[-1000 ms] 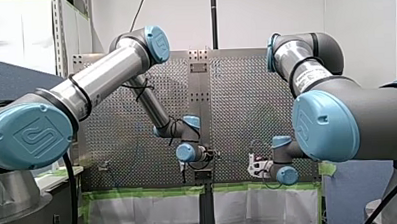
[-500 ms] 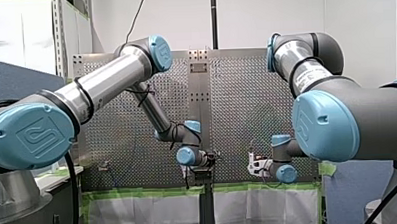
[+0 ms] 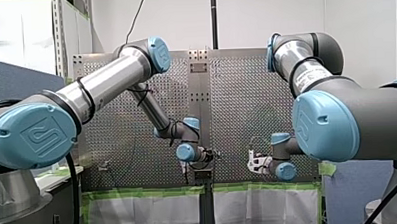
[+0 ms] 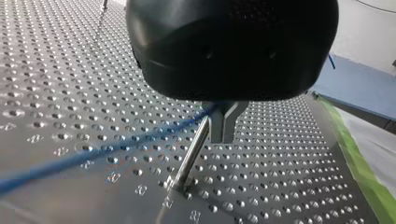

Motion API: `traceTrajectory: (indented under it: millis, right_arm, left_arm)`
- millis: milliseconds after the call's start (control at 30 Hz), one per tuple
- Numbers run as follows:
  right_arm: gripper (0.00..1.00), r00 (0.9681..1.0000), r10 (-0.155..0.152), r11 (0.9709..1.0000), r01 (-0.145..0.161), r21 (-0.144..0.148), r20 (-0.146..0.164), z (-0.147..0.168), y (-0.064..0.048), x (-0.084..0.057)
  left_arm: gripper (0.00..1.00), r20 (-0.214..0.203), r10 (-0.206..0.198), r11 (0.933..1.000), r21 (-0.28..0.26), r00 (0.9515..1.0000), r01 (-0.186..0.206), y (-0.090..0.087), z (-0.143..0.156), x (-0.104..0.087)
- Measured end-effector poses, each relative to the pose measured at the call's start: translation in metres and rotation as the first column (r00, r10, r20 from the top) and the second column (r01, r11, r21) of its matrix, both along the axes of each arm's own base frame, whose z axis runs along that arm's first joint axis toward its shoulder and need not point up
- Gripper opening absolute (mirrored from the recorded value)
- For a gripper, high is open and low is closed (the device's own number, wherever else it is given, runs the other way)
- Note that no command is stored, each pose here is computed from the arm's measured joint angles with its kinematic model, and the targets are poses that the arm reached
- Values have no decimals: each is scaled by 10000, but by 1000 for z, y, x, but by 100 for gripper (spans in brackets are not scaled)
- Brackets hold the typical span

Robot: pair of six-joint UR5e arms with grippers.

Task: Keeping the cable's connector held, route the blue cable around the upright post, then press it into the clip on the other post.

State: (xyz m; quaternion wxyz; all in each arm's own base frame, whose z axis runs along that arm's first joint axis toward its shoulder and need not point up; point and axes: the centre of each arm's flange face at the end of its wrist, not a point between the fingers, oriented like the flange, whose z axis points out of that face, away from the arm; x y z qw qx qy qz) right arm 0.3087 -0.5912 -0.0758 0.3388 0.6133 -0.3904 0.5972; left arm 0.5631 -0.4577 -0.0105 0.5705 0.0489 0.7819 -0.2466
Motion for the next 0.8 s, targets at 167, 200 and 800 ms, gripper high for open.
traceTrajectory:
  millis: [167,200,800]
  right_arm:
    - [0,9999,-143,9999,143,-29,87,5,-11,-1]
    - [0,9998,-168,9999,168,-20,84,6,-12,-2]
    - [0,9996,-281,9996,281,-72,89,14,-26,-1]
  left_arm:
    - [0,-6,59,10000,1,10000,-59,4,0,3]
    - [0,-7,67,10000,1,10000,-67,4,0,3]
    - [0,-138,488,9961,748,9987,-477,19,-2,7]
